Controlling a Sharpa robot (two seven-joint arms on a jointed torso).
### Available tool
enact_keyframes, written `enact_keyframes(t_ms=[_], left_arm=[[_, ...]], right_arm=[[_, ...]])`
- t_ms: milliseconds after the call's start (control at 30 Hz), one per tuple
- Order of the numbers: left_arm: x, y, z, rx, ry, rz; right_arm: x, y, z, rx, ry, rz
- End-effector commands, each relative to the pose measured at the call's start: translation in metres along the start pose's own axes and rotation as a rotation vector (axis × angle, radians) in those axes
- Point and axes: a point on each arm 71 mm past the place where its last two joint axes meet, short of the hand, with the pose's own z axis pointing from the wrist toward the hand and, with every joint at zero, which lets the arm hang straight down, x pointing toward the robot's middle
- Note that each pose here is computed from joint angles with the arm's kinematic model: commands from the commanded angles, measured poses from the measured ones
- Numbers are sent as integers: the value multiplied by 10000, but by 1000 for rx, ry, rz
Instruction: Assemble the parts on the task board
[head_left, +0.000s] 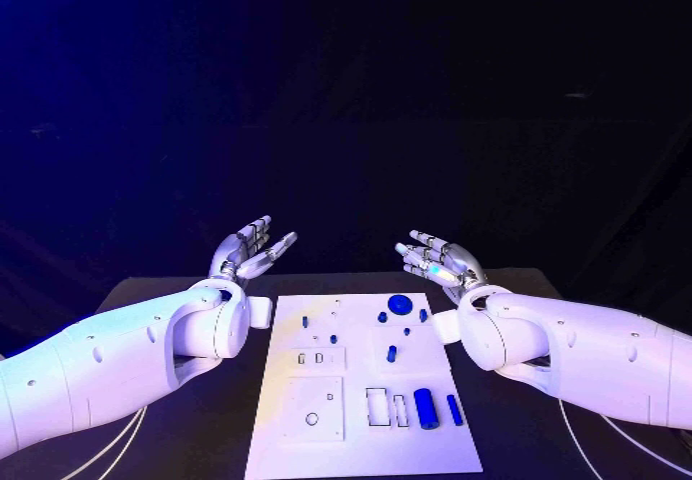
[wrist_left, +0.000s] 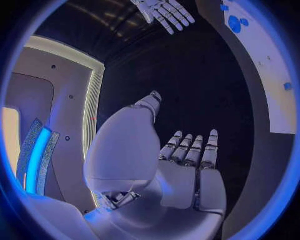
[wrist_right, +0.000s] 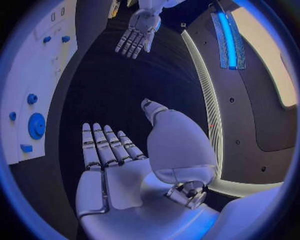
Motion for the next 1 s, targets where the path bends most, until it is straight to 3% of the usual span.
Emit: enact_keyframes(t_ms=[33,267,300,667,1000], left_arm=[[76,-24,23,8,108,-4],[76,-25,24,8,108,-4],[-154,-97,-59,20,143,-23],[-191,-259,-182,56,165,-33],[-176,-377,-301,67,205,-28]], right_arm=[[102,3,28,29,195,-30],[93,11,54,41,236,-54],[-59,260,146,-146,203,-285],[-181,499,166,-311,209,-664],[-165,606,177,-341,267,-941]])
